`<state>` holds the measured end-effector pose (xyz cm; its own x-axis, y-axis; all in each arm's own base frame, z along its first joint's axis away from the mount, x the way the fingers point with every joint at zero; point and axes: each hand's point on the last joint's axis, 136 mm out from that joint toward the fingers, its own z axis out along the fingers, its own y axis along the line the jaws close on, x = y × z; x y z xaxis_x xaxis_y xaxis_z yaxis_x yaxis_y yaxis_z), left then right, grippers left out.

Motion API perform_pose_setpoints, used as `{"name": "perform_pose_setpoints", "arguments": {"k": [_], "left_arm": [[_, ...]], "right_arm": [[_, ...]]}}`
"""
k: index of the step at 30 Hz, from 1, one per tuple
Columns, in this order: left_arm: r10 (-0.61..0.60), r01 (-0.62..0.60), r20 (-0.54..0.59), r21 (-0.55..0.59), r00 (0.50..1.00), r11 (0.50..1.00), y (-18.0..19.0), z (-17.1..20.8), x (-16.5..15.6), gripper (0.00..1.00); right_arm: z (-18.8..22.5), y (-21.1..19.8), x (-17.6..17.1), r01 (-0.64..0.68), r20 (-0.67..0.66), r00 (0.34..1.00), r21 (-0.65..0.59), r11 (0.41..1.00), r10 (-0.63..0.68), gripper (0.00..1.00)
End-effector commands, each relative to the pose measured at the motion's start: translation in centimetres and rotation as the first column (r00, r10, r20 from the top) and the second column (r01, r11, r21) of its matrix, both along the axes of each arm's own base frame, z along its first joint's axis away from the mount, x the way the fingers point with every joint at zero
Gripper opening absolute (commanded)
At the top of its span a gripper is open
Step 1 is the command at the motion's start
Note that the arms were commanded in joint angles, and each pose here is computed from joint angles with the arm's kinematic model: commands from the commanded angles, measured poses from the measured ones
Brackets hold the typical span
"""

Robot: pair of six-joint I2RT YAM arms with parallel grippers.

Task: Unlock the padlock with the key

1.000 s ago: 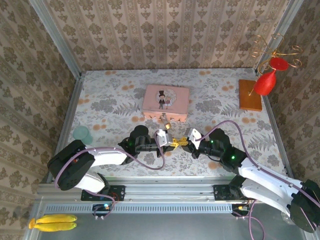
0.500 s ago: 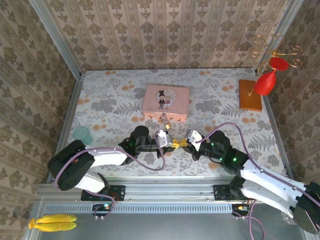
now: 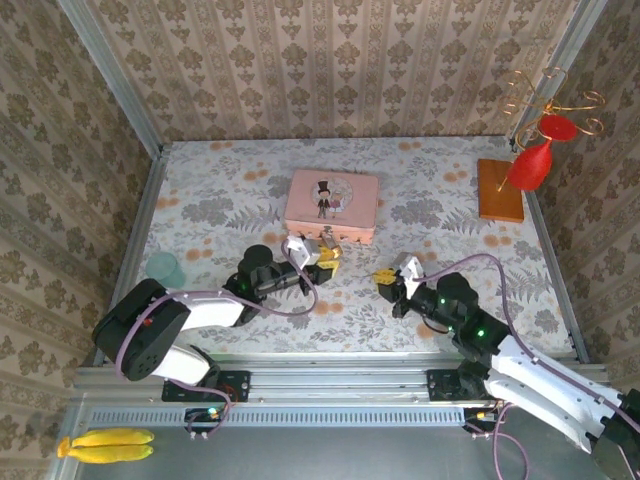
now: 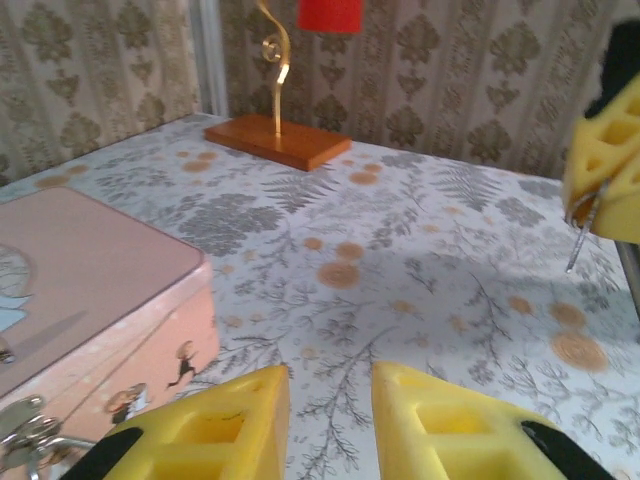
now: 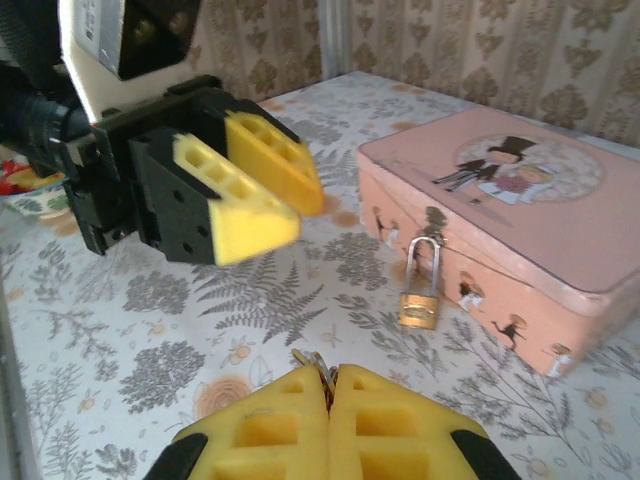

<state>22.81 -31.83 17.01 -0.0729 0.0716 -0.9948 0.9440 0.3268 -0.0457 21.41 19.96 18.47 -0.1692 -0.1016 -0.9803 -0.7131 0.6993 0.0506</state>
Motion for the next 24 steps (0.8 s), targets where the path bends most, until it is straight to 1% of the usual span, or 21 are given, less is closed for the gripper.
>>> {"name": "perform_pose_setpoints", "arguments": {"k": [1, 3, 8, 10, 12, 14, 16, 17, 19, 22, 24], "left_arm": [[0.014, -0.015, -0.018, -0.073, 1.0, 0.997, 0.2, 1.8, 0.1, 0.3], [-0.001, 0.0, -0.02, -0.071, 1.0, 0.998, 0.0, 1.9, -0.1, 0.3], [0.017, -0.018, -0.027, -0.068, 0.999, 0.998, 0.1, 1.7, 0.3, 0.3], [0.047, -0.05, -0.053, -0.066, 0.998, 0.997, 0.2, 1.5, 0.8, 0.3], [0.12, -0.126, -0.111, -0.052, 0.987, 0.991, 0.4, 1.1, 2.2, 0.28], [0.22, -0.229, -0.199, -0.022, 0.955, 0.973, 1.1, 0.2, 4.0, 0.26], [0.295, -0.307, -0.294, 0.007, 0.909, 0.952, 2.0, -0.5, 5.6, 0.24], [0.328, -0.339, -0.325, 0.022, 0.887, 0.94, 2.4, -0.9, 6.1, 0.24], [0.422, -0.427, -0.363, 0.071, 0.831, 0.902, 3.5, -2.0, 7.1, 0.25], [0.481, -0.478, -0.409, 0.118, 0.775, 0.871, 4.1, -3.2, 7.6, 0.29], [0.498, -0.499, -0.444, 0.125, 0.745, 0.858, 3.8, -3.9, 7.7, 0.32]], "right_arm": [[2.0, -1.5, 0.9, 0.094, 0.006, 0.995, 0.148, 0.985, -0.096, 0.0], [2.3, -1.9, 1.1, 0.118, -0.014, 0.993, 0.192, 0.974, -0.118, 0.0], [2.9, -2.1, 1.2, 0.144, -0.064, 0.989, 0.312, 0.939, -0.13, 0.0], [2.9, -2.2, 1.3, 0.153, -0.089, 0.988, 0.354, 0.922, -0.13, 0.0], [2.8, -2.5, 1.7, 0.193, -0.137, 0.979, 0.382, 0.904, -0.151, 0.0], [2.6, -2.8, 2.0, 0.236, -0.191, 0.967, 0.418, 0.877, -0.169, 0.0], [2.2, -3.1, 2.3, 0.283, -0.256, 0.95, 0.466, 0.838, -0.178, 0.0], [2.0, -3.3, 2.5, 0.308, -0.284, 0.941, 0.482, 0.821, -0.186, 0.0], [1.4, -3.8, 2.8, 0.361, -0.339, 0.918, 0.493, 0.792, -0.207, 0.0], [0.5, -4.8, 3.3, 0.445, -0.404, 0.876, 0.475, 0.759, -0.261, 0.0], [0.1, -5.3, 3.4, 0.481, -0.43, 0.858, 0.475, 0.737, -0.283, 0.0]]}}
